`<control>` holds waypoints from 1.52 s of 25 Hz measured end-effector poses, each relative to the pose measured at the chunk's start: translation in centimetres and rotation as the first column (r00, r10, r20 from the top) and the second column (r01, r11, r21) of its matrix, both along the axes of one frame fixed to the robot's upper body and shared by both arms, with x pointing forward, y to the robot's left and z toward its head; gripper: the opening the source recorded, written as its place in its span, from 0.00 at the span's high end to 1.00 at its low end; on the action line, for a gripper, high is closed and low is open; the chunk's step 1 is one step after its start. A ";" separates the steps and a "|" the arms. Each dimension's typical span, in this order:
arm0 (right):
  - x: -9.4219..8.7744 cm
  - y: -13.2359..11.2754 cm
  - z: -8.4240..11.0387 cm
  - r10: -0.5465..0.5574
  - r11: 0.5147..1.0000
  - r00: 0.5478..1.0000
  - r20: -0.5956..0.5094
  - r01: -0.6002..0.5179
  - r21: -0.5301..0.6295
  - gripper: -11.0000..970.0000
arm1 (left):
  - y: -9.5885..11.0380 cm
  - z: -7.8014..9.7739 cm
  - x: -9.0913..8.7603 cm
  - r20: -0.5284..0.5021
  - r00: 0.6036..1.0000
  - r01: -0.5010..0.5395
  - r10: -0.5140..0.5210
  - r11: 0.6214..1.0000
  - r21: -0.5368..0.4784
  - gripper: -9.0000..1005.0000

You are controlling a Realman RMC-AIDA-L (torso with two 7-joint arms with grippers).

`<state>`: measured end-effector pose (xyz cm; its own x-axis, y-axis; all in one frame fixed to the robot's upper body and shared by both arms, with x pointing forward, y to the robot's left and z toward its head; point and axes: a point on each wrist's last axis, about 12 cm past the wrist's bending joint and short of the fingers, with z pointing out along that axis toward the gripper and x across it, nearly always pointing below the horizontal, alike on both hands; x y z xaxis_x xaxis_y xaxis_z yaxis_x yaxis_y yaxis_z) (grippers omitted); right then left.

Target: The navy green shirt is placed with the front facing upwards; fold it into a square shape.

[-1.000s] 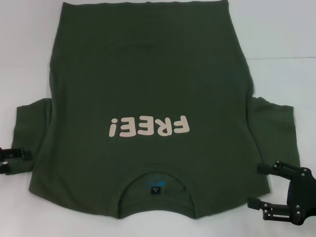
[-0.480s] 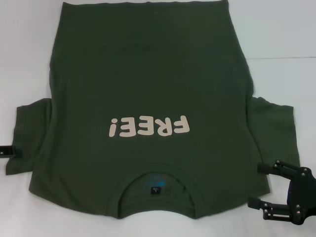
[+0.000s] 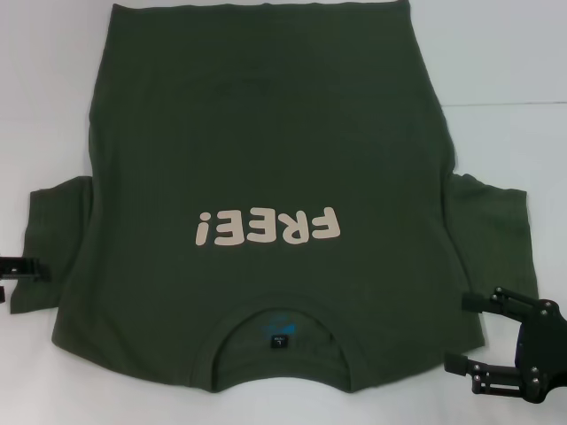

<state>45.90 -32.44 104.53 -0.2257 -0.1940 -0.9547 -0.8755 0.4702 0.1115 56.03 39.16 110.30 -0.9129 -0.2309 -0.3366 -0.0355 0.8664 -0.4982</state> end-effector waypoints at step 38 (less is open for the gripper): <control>0.0 0.0 0.0 -0.001 1.000 1.000 0.001 0.001 0.000 0.06 | -1.5 -0.6 0.5 -0.042 0.998 0.039 -0.039 0.999 -0.001 0.09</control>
